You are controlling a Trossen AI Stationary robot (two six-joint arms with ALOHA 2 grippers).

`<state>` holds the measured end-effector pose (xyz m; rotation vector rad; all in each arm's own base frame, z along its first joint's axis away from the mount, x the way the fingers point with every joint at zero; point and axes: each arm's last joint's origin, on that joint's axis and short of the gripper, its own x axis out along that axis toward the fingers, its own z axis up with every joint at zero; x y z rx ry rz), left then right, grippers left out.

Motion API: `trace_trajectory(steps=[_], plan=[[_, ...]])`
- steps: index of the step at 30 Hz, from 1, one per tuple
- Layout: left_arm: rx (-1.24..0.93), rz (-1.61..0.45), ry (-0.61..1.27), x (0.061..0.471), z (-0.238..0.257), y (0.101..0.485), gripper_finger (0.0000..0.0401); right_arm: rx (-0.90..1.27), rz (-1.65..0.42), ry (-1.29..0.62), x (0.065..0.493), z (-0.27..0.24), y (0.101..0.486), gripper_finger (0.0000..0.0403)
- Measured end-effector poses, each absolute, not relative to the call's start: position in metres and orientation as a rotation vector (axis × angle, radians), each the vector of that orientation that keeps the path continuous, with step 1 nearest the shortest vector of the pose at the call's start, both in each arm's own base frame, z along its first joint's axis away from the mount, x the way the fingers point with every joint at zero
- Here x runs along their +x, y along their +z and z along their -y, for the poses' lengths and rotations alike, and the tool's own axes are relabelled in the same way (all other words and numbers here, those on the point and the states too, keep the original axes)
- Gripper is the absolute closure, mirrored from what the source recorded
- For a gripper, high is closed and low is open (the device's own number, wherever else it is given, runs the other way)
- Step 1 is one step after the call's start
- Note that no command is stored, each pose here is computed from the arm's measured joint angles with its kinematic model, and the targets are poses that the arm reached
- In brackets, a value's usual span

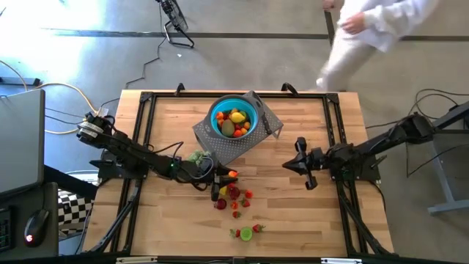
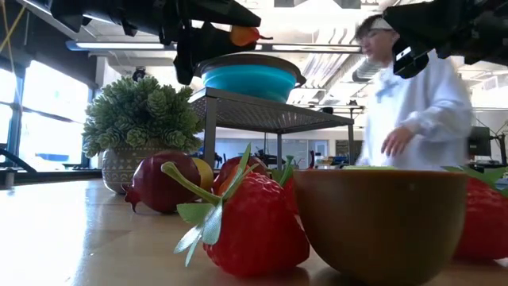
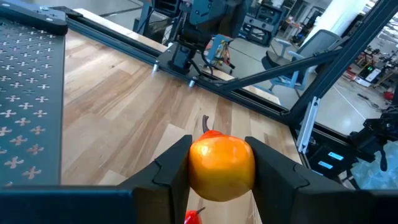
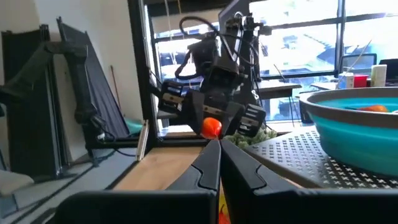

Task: Pick & Place Fruit
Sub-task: Put the pear into the blue strainer bowl on the shelf

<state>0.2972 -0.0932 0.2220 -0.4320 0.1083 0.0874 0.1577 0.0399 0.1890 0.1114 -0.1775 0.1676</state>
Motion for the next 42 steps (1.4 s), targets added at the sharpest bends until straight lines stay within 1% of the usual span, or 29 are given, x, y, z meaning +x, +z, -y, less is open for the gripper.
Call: trace_trajectory(steps=[4,10,15,19,21,24,28,31,34,36,38,42], plan=[[-0.433,-0.108,0.088,0.297,0.093,0.222,0.0268,0.075,0.16,0.178,0.173,-0.046,0.197,0.04],[-0.45,-0.104,0.088,0.297,0.093,0.222,0.0268,-0.041,0.09,0.198,0.208,-0.062,0.207,0.04],[-0.463,-0.07,0.079,0.298,0.093,0.226,0.0268,-0.093,0.053,0.196,0.233,-0.069,0.207,0.04],[-0.462,-0.072,0.079,0.298,0.093,0.226,0.0268,-0.106,0.031,0.159,0.249,-0.073,0.205,0.04],[-0.464,-0.073,0.07,0.298,0.094,0.226,0.0268,-0.122,0.021,0.159,0.255,-0.075,0.204,0.0394],[-0.465,-0.077,0.052,0.298,0.094,0.226,0.0268,-0.16,0.01,0.161,0.263,-0.078,0.201,0.0363],[-0.466,-0.077,0.051,0.298,0.094,0.226,0.0268,-0.18,-0.003,0.161,0.273,-0.081,0.198,0.0289],[-0.466,-0.077,0.051,0.298,0.094,0.226,0.0268,-0.213,-0.013,0.123,0.281,-0.082,0.196,0.0231],[-0.466,-0.077,0.051,0.298,0.094,0.226,0.0268,-0.241,-0.025,0.1,0.288,-0.083,0.193,0.0192],[-0.466,-0.077,0.051,0.298,0.094,0.226,0.0268,-0.251,-0.024,0.093,0.293,-0.085,0.192,0.018],[-0.466,-0.077,0.05,0.298,0.094,0.226,0.0268,-0.253,-0.024,0.092,0.298,-0.086,0.191,0.0178],[-0.467,-0.077,0.05,0.298,0.094,0.226,0.0268,-0.254,-0.016,0.09,0.303,-0.087,0.193,0.0192]])
